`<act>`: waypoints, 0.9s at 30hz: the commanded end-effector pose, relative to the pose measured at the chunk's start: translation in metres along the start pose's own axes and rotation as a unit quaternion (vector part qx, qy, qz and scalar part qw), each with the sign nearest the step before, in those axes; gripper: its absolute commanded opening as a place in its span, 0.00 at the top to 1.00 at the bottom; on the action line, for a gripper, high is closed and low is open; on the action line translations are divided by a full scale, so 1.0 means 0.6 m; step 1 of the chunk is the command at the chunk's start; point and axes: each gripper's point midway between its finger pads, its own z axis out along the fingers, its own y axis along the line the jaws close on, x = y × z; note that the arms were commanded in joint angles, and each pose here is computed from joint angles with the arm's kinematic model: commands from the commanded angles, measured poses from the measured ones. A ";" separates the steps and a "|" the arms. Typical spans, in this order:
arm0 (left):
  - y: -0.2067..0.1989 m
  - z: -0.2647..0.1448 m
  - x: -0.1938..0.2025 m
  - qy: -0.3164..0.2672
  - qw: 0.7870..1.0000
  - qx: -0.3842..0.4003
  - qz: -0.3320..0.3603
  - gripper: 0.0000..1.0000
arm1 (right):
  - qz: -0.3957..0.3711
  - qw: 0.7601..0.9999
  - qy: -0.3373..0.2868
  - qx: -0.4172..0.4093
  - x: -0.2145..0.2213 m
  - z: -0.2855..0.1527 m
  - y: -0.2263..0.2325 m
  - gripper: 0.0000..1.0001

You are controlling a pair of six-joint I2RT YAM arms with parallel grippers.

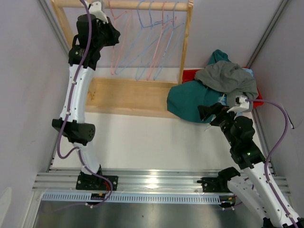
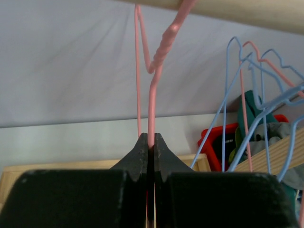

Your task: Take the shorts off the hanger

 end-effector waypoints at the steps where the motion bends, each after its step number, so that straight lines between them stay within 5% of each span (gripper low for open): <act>1: -0.017 -0.012 -0.045 -0.042 0.999 0.009 0.011 1.00 | -0.003 1.000 0.005 0.006 0.008 -0.005 -0.005 0.00; 7: 0.013 -0.032 0.022 -0.003 1.000 -0.025 0.017 0.95 | -0.005 1.000 0.007 0.006 0.010 -0.008 -0.004 0.00; 10: 0.025 -0.051 0.057 0.013 0.999 -0.032 0.028 0.78 | -0.006 1.000 0.010 0.006 0.015 -0.008 -0.004 0.00; 14: 0.049 -0.078 0.094 0.032 0.997 -0.061 0.031 0.34 | -0.008 1.000 0.017 0.007 0.023 -0.011 -0.004 0.01; 18: 0.048 -0.141 0.100 0.024 0.997 -0.069 0.004 0.17 | -0.014 1.000 0.019 0.000 0.024 -0.018 0.001 0.01; 19: 0.048 -0.176 0.103 0.018 0.997 -0.072 0.000 0.05 | -0.014 1.000 0.019 -0.001 0.022 -0.019 0.003 0.01; 27: 0.082 -0.324 0.285 0.061 0.995 -0.079 -0.016 0.01 | -0.039 0.999 0.016 0.014 0.008 -0.038 -0.005 0.01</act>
